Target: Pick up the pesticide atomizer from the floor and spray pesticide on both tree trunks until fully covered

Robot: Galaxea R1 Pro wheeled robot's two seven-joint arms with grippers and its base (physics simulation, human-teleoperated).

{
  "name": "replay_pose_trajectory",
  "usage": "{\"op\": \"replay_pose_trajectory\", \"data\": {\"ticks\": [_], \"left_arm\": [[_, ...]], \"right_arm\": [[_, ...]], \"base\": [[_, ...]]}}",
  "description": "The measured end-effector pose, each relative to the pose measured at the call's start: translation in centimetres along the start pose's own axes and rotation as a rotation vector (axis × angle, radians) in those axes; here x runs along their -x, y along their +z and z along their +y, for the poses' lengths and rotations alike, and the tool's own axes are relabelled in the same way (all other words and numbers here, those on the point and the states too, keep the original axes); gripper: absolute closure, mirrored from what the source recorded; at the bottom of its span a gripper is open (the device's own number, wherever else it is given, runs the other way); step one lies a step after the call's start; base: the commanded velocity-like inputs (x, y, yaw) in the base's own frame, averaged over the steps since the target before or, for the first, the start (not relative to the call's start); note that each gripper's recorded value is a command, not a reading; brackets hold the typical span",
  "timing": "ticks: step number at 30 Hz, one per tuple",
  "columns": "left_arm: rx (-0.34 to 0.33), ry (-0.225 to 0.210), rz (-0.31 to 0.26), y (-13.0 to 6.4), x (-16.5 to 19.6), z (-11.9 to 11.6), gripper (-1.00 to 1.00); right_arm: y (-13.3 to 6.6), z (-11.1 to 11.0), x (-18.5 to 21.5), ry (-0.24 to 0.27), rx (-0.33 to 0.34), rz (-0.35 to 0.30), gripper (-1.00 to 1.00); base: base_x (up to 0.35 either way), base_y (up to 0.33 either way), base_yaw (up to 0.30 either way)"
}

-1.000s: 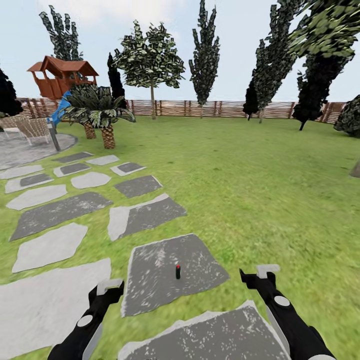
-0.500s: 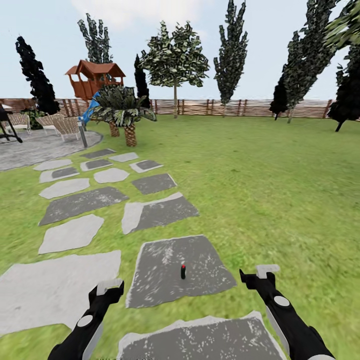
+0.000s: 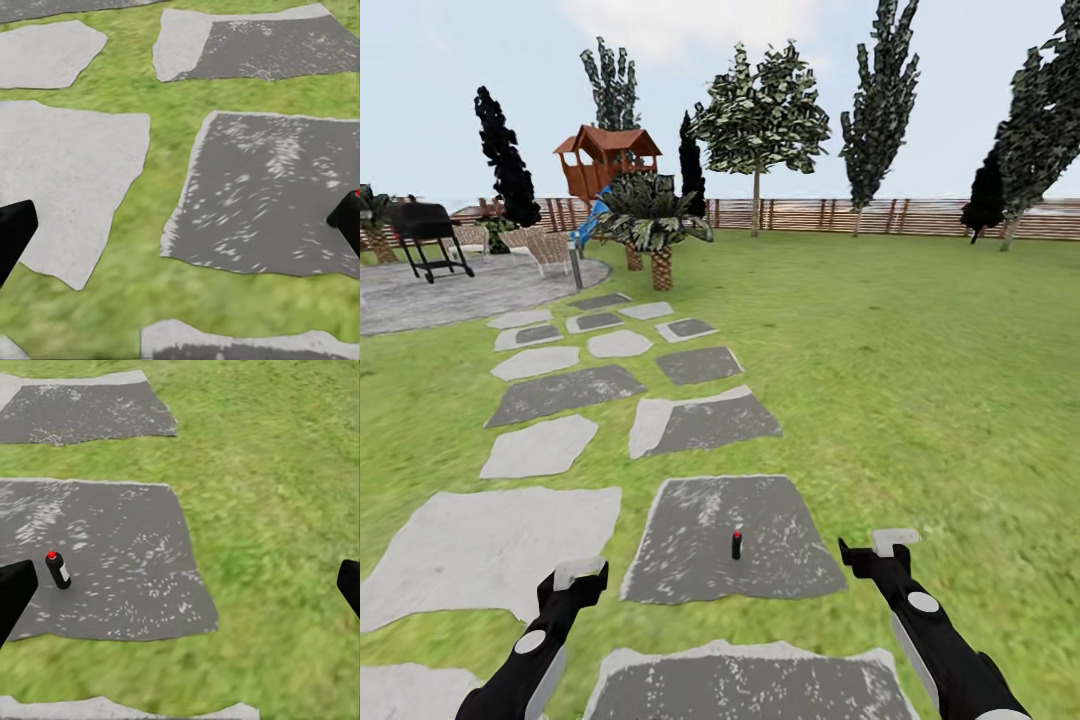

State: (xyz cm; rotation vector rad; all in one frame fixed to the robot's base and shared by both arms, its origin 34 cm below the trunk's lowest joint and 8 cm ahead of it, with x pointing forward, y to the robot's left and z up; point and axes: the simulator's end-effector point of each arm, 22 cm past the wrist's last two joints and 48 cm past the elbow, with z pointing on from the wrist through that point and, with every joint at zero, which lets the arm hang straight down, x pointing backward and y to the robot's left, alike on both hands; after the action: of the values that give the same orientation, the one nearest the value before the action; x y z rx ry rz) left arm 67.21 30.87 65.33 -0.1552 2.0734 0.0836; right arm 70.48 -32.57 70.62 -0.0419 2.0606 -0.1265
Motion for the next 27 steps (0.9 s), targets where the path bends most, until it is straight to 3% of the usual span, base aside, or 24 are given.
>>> {"op": "replay_pose_trajectory", "data": {"ticks": [12,27], "left_arm": [[-0.002,0.001,0.0,0.0,0.0,-0.1,-1.0],[-0.003,0.003,0.001,0.0,0.0,-0.1,-1.0]], "right_arm": [[0.0,0.0,-0.1,-0.002,-0.001,0.001,-1.0],[0.0,0.1,-1.2,-0.002,0.002,0.024,-1.0]], "base": [[0.079,-0.278,0.036],[0.215,-0.257,0.0]]}}
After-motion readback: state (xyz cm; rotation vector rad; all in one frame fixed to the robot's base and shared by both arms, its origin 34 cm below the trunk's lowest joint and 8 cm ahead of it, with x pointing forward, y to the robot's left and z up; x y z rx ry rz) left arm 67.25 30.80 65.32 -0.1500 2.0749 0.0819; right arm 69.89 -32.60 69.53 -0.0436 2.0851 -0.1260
